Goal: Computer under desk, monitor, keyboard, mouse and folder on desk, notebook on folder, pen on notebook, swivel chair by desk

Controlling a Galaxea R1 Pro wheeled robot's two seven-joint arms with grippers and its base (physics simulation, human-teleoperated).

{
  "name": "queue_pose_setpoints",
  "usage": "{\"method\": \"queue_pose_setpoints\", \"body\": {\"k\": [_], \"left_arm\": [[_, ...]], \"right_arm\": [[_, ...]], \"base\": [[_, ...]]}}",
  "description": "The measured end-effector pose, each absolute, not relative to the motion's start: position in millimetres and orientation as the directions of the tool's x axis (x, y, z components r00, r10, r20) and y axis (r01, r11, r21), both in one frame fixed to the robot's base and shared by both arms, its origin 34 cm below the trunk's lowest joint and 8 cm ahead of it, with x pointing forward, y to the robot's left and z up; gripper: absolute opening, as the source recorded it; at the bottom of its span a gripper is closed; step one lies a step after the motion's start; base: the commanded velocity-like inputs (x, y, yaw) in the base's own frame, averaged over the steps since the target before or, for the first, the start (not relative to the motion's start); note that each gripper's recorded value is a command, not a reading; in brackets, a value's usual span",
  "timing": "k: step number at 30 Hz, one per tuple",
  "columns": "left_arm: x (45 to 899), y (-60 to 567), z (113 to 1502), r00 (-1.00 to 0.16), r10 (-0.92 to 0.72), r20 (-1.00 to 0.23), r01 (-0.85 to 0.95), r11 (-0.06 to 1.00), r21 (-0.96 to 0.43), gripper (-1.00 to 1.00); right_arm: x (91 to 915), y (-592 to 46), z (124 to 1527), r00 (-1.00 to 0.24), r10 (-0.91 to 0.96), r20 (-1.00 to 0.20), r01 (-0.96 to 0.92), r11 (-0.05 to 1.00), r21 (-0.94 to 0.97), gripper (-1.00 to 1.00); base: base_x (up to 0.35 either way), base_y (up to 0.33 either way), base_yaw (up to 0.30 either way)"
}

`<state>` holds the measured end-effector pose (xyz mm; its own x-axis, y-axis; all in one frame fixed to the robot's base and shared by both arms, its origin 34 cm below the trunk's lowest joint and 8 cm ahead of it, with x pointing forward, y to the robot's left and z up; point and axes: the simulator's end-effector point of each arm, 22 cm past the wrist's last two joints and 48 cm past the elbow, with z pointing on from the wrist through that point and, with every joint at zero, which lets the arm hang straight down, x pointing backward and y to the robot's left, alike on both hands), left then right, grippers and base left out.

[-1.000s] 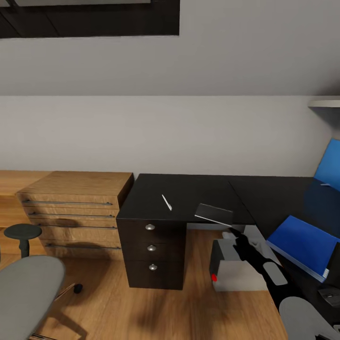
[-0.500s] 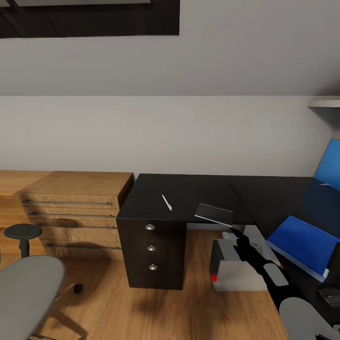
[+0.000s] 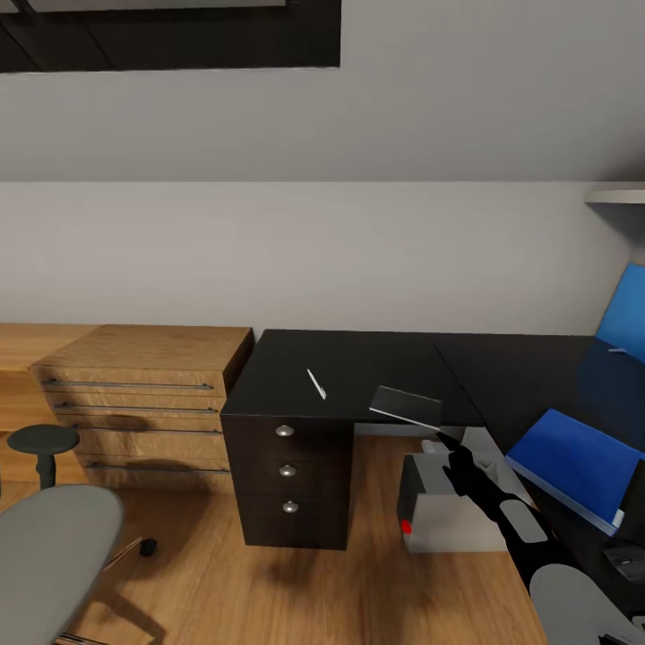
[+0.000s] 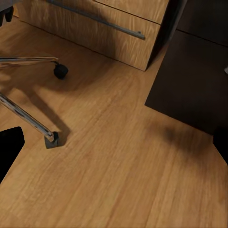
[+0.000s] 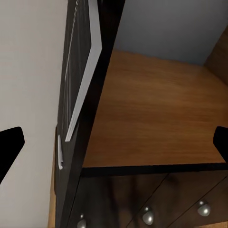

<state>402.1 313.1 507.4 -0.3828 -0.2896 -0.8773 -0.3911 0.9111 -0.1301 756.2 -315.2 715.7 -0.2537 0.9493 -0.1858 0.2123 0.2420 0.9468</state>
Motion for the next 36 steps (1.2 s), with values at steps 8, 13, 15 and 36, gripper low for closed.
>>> {"method": "queue_pose_setpoints", "body": {"k": [8,13,15,36], "left_arm": [[398,313,504,-0.392,-0.290,-0.873,-0.392,0.911,-0.127,1.00],[392,311,499,-0.410,-0.287,-0.866,-0.387,0.914,-0.120,1.00],[391,311,498,-0.413,-0.287,-0.864,-0.386,0.915,-0.119,1.00],[388,312,496,-0.420,-0.289,-0.861,-0.392,0.913,-0.115,1.00]], "right_arm": [[756,-315,716,-0.254,0.949,-0.186,0.212,0.243,0.947,1.00],[756,-315,716,-0.254,0.949,-0.187,0.212,0.243,0.946,1.00],[756,-315,716,-0.254,0.949,-0.187,0.212,0.244,0.946,1.00],[756,-317,715,-0.253,0.949,-0.189,0.214,0.246,0.945,1.00]], "base": [[0.009,0.000,0.000],[0.187,-0.016,0.000],[0.227,-0.048,0.000],[0.074,-0.038,0.000]]}}
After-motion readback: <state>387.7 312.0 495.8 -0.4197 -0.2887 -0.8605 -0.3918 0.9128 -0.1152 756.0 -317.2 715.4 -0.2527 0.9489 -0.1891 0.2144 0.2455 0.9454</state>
